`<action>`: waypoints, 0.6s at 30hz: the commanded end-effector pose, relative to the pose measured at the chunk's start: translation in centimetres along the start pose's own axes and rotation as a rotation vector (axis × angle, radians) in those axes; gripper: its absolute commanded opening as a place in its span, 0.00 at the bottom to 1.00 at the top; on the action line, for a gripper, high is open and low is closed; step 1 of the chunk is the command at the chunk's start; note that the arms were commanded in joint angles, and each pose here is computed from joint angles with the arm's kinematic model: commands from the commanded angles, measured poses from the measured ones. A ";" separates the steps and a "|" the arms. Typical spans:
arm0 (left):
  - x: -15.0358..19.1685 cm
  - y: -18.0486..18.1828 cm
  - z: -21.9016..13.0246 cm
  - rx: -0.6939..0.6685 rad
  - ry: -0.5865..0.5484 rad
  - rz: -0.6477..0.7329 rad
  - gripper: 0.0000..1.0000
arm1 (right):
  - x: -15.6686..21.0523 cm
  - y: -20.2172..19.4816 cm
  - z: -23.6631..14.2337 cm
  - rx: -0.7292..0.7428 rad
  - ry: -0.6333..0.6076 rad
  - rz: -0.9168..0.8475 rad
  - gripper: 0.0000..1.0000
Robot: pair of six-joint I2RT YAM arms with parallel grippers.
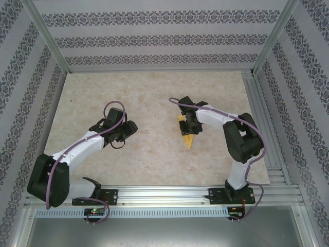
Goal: Fold a paper plane with a square sheet of paper (fold left side to right side)
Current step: Pick up the paper plane at the center of the table.
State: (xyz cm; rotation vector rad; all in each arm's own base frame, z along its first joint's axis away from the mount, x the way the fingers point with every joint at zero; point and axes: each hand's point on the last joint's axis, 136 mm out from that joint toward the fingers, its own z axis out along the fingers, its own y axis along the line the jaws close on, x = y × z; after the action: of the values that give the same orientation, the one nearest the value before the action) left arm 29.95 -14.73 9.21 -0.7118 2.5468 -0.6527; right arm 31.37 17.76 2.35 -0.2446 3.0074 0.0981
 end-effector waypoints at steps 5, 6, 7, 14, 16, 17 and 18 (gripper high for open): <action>-0.6 -0.3 -0.2 0.002 0.001 0.002 0.52 | 0.3 -0.1 1.3 0.042 0.033 0.008 0.29; -0.6 -0.4 -0.3 0.002 0.001 0.006 0.52 | 0.4 -0.2 1.5 0.044 0.036 0.011 0.29; -0.5 -0.4 -0.2 0.001 0.003 0.005 0.52 | 0.4 -0.2 1.5 0.044 0.038 0.011 0.29; -0.5 -0.4 -0.1 0.000 0.005 0.004 0.52 | 0.3 -0.8 0.9 0.084 0.032 0.006 0.27; -0.5 -0.3 0.0 -0.002 0.006 0.004 0.52 | 0.1 -1.0 0.3 0.095 0.018 0.004 0.21; -0.5 -0.3 0.0 -0.002 0.007 0.004 0.52 | 0.0 -1.0 0.1 0.097 0.012 0.005 0.20; -0.5 -0.3 0.0 -0.002 0.009 0.003 0.52 | -0.1 -1.0 -0.2 0.099 0.008 0.005 0.18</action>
State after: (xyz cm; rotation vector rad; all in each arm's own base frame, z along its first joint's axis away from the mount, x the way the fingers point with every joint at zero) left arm 29.90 -14.76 8.71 -0.7161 2.5627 -0.6448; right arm 31.25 17.08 1.46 -0.2232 3.0357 0.0118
